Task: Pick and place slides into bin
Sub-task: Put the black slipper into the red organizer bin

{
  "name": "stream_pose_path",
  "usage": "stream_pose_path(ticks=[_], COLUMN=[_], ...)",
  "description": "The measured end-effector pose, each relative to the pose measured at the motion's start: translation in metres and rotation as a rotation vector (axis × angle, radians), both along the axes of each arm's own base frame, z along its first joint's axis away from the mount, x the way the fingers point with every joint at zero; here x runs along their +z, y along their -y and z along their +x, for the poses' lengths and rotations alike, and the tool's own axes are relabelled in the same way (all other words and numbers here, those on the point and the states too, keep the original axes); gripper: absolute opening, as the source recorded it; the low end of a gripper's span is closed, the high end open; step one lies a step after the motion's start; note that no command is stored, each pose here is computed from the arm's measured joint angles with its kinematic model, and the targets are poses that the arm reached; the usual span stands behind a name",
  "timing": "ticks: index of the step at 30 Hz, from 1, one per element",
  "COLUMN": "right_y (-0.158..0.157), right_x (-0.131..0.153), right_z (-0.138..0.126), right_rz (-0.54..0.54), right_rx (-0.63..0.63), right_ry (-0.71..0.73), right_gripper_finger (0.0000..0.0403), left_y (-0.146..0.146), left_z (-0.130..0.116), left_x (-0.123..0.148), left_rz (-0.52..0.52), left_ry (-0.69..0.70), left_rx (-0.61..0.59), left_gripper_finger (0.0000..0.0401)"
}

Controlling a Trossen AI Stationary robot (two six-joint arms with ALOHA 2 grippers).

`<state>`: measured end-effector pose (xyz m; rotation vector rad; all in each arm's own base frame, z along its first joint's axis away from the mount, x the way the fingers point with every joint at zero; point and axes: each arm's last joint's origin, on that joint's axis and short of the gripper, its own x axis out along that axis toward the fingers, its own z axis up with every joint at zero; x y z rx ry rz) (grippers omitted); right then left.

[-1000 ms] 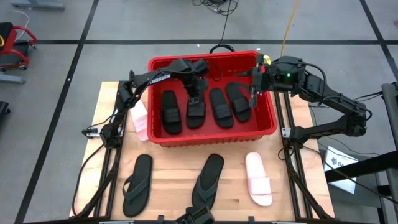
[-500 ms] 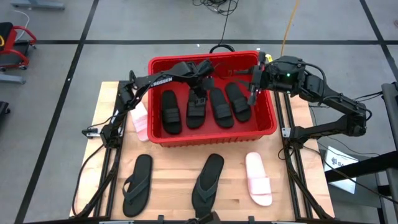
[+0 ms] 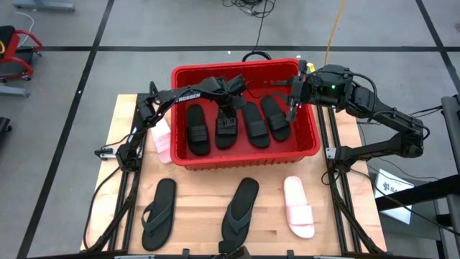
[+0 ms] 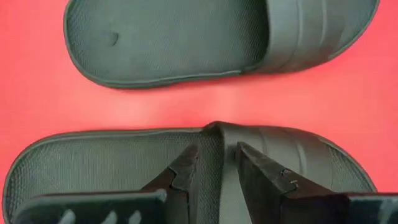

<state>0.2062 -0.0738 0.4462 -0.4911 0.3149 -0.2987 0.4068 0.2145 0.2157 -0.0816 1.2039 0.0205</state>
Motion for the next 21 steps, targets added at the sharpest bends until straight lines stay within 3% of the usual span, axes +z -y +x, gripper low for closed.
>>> stream_pose_path(ticks=[15, 21], right_y=[0.000, 0.000], right_x=[0.000, 0.000], right_z=[0.000, 0.000], right_rz=[0.000, 0.000], right_rx=[0.000, 0.001], right_ry=[0.000, -0.001], right_gripper_finger=[0.0089, 0.0089], left_y=[0.001, 0.002], left_z=[-0.009, -0.014], left_x=[-0.001, 0.026], left_rz=[0.001, 0.039], left_ry=[-0.100, -0.054], left_rx=[0.068, 0.080], left_gripper_finger=[0.0097, 0.0097])
